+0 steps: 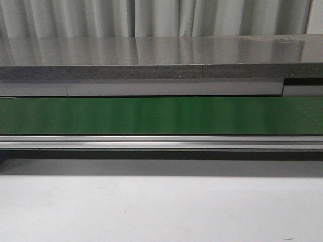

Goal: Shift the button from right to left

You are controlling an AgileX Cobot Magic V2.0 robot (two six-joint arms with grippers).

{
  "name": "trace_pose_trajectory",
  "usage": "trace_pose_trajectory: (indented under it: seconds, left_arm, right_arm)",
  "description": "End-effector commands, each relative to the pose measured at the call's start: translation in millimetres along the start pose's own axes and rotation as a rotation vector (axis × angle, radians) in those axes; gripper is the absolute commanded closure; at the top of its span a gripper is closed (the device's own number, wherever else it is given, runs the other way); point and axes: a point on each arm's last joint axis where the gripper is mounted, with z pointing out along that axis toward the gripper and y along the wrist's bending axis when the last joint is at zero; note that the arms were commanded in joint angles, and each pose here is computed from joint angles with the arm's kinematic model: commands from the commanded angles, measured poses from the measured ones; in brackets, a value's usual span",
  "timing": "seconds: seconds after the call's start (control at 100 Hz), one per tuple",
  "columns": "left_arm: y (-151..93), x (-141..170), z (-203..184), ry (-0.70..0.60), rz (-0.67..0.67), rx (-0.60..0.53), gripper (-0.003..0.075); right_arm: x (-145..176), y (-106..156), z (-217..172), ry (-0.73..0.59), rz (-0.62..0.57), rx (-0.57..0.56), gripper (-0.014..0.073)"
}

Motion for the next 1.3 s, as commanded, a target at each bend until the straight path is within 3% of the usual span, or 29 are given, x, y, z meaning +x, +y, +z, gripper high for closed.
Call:
trace_pose_trajectory:
  seconds: [0.0, 0.43, 0.56, 0.84, 0.95, 1.08, 1.15, 1.29]
  left_arm:
    - [-1, 4, -1, -0.078, -0.017, 0.0, 0.0715]
    - [-1, 4, -1, -0.078, -0.017, 0.0, 0.0715]
    - [-1, 4, -1, -0.078, -0.017, 0.0, 0.0715]
    - [-1, 4, -1, -0.078, -0.017, 0.0, 0.0715]
    - [-1, 4, -1, -0.078, -0.017, 0.0, 0.0715]
    - [-1, 4, -1, -0.078, -0.017, 0.0, 0.0715]
    - [-1, 4, -1, -0.078, -0.017, 0.0, 0.0715]
    - [-1, 4, -1, -0.078, -0.017, 0.0, 0.0715]
  right_arm:
    - [-36, 0, -7, -0.044, 0.005, -0.004, 0.0663]
    - [-115, 0, 32, 0.478, 0.004, -0.015, 0.0663]
    - [-126, 1, 50, 0.535, 0.006, -0.017, 0.0663]
    - [-116, 2, 74, 0.635, 0.026, -0.028, 0.0655]
    - [-115, 2, 73, 0.654, 0.026, -0.028, 0.0552]
    - [-114, 2, 73, 0.658, 0.026, -0.028, 0.0267]
    - [-115, 2, 73, 0.655, 0.026, -0.028, 0.0162]
    - [-115, 3, 73, 0.653, 0.037, -0.035, 0.0118]
